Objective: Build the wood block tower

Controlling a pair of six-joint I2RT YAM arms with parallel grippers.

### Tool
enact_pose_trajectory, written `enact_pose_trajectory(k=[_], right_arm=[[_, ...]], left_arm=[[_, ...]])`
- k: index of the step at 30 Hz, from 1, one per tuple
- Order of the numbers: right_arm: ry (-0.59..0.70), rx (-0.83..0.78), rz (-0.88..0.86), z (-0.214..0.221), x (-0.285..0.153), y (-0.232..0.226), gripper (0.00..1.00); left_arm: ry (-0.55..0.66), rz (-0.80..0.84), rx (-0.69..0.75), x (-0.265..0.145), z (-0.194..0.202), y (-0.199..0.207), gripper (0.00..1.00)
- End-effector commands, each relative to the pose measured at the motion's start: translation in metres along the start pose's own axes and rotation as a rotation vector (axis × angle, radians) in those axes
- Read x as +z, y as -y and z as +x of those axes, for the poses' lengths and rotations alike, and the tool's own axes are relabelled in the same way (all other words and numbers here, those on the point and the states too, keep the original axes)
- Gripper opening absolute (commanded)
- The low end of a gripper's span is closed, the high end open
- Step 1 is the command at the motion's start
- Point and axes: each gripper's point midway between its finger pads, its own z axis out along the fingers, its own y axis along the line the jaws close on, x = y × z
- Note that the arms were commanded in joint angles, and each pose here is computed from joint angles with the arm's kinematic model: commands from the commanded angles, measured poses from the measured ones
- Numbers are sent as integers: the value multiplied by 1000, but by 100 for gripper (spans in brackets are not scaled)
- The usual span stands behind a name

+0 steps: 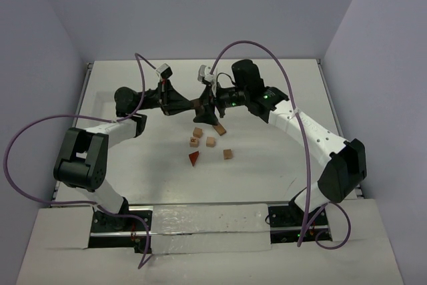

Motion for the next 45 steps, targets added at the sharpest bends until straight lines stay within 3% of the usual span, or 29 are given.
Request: enact_pose_trajectory(k=[1,9,12,13,14,16,18,19,23,27,29,31,37,45], right_arm=[[68,-64,-31,-28,-1,-3,62],[76,-69,-44,-30,-3,-7,26],[62,-72,-38,-25,-5,-8,2],[58,-70,-34,-24,-6,-8,1],[50,-69,-19,-21,-8,-7,0],[32,-57,10,-15,-10,-4,0],[-12,-43,90,-4,-17,8,0],[-41,-33,133,2,-21,15,0],[-214,17,280,37,-36,47,0],[-392,58,396,67,-46,77,0],[-510,102,425,95,-45,90,0],[-579,113,490,102,-48,108,0],[-788,202,556,149,-33,148,0],[-1024,253,542,203,-28,163,0]], left_arm=[[-93,163,381,-8,47,48,0],[-87,148,372,-8,44,42,0],[-56,114,363,-10,33,34,7],[-45,96,333,-10,29,31,23],[-19,73,333,-14,22,27,45],[19,43,324,-20,12,24,62],[85,2,379,-36,-3,24,93],[116,-19,392,-44,-9,25,98],[218,-150,444,-82,-35,17,99],[297,-480,611,-113,-59,6,99],[313,-715,794,-128,-72,-2,99],[340,-825,819,-140,-67,-4,99],[377,-951,878,-157,-57,3,99],[390,-970,957,-158,-42,27,99]])
